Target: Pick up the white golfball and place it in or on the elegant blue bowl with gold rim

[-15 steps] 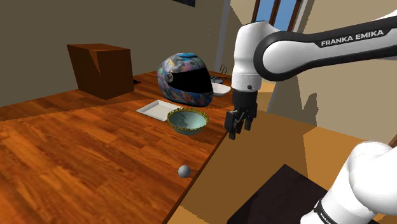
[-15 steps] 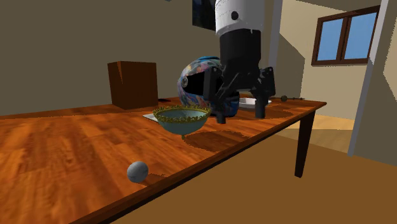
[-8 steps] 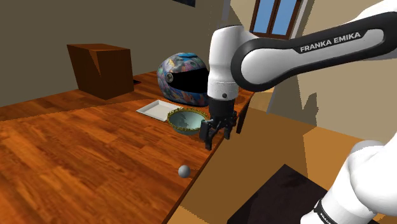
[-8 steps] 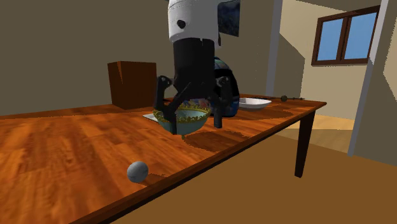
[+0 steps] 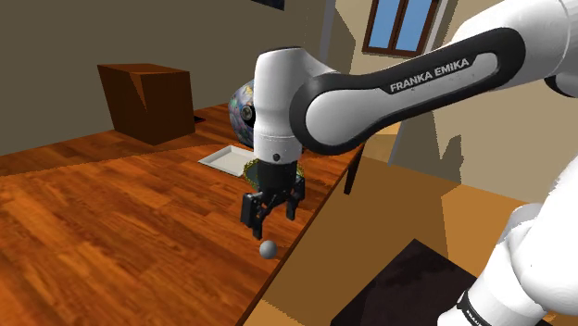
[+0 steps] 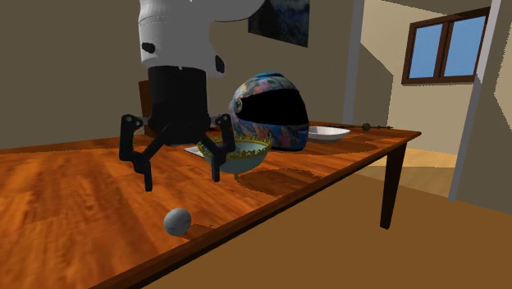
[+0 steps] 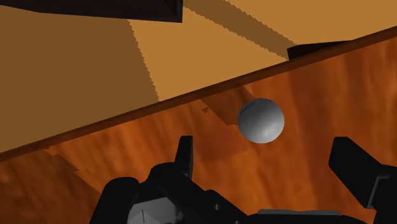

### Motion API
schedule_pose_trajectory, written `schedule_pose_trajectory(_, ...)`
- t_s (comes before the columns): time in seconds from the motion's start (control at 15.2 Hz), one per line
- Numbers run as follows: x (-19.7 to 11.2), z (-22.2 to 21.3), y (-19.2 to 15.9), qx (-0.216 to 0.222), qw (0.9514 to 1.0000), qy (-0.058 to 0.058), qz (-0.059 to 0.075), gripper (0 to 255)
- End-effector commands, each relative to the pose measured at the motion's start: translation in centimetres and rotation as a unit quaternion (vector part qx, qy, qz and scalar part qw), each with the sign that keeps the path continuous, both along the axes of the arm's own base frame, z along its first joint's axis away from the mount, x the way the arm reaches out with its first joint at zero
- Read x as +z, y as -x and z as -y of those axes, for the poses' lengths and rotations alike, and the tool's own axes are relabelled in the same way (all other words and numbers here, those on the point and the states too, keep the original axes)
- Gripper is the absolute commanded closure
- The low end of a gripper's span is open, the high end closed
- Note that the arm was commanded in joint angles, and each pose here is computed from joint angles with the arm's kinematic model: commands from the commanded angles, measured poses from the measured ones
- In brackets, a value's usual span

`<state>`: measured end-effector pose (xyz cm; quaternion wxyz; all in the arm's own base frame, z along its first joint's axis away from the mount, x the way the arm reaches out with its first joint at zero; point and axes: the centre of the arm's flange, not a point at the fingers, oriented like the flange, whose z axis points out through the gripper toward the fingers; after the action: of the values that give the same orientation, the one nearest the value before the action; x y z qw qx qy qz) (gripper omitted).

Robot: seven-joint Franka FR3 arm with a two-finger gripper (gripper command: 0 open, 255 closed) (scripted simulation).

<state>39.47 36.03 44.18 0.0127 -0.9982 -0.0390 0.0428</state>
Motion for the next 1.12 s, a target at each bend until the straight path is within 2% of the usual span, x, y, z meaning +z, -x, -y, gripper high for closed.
schedule_pose_trajectory(0.0,-1.0,-1.1,-0.1,0.0,1.0,-0.002,0.001,0)
schedule_pose_trajectory(0.46,-4.5,-1.2,0.2,0.0,1.0,-0.002,0.001,0)
schedule_pose_trajectory(0.99,-4.5,-1.2,0.2,0.0,1.0,-0.002,0.001,0)
schedule_pose_trajectory(1.06,-4.5,-1.2,0.2,0.0,1.0,-0.002,0.001,255)
